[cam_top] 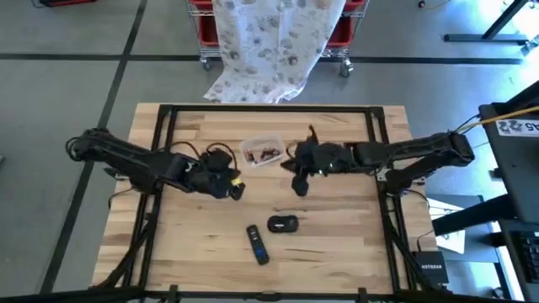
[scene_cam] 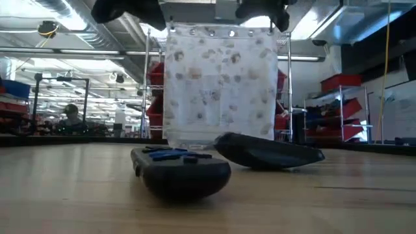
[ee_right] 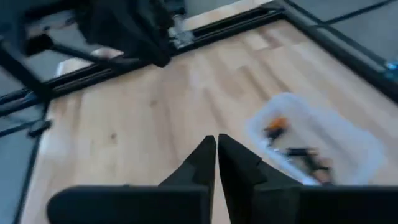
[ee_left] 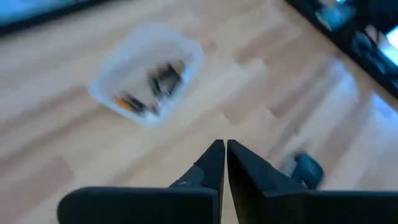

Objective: Insert battery
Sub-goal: Insert the small silver battery into the mouse

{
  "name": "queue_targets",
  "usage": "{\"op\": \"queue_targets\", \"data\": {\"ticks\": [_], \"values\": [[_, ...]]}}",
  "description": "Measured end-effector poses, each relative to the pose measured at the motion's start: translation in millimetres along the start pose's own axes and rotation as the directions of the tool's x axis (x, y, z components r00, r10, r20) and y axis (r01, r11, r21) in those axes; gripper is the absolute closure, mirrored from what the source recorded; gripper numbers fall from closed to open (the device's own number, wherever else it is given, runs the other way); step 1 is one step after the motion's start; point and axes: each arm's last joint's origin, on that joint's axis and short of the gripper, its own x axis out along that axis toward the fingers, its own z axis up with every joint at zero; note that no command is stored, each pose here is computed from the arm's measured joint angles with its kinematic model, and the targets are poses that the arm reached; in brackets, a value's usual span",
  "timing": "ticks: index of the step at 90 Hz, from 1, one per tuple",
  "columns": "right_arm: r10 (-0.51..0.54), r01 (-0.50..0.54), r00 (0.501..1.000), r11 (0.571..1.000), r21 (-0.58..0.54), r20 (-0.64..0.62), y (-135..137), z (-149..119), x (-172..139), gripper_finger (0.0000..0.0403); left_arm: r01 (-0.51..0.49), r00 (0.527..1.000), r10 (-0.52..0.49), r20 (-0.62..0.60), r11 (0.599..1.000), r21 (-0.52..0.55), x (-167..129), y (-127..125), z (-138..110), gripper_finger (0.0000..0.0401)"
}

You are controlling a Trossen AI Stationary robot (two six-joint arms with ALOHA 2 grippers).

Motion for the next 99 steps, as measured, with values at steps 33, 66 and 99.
{"op": "queue_targets", "data": {"ticks": [33,66,99], "values": [[-0.012,0.013,0.99,1.0,0.005,-0.144,-59,6,17,0.0315,-0.113,0.985,0.114,-0.129,0.993,0.02,55,46,48,0.0358],[0.148,-0.151,0.972,0.988,-0.005,-0.181,-116,7,59,0.0295,-0.225,0.953,0.213,-0.215,0.974,-0.036,102,121,67,0.0251],[0.216,-0.234,0.954,0.97,-0.068,-0.209,-124,0,76,0.0294,0.052,0.988,-0.088,-0.125,0.964,-0.261,157,171,45,0.0241]]}}
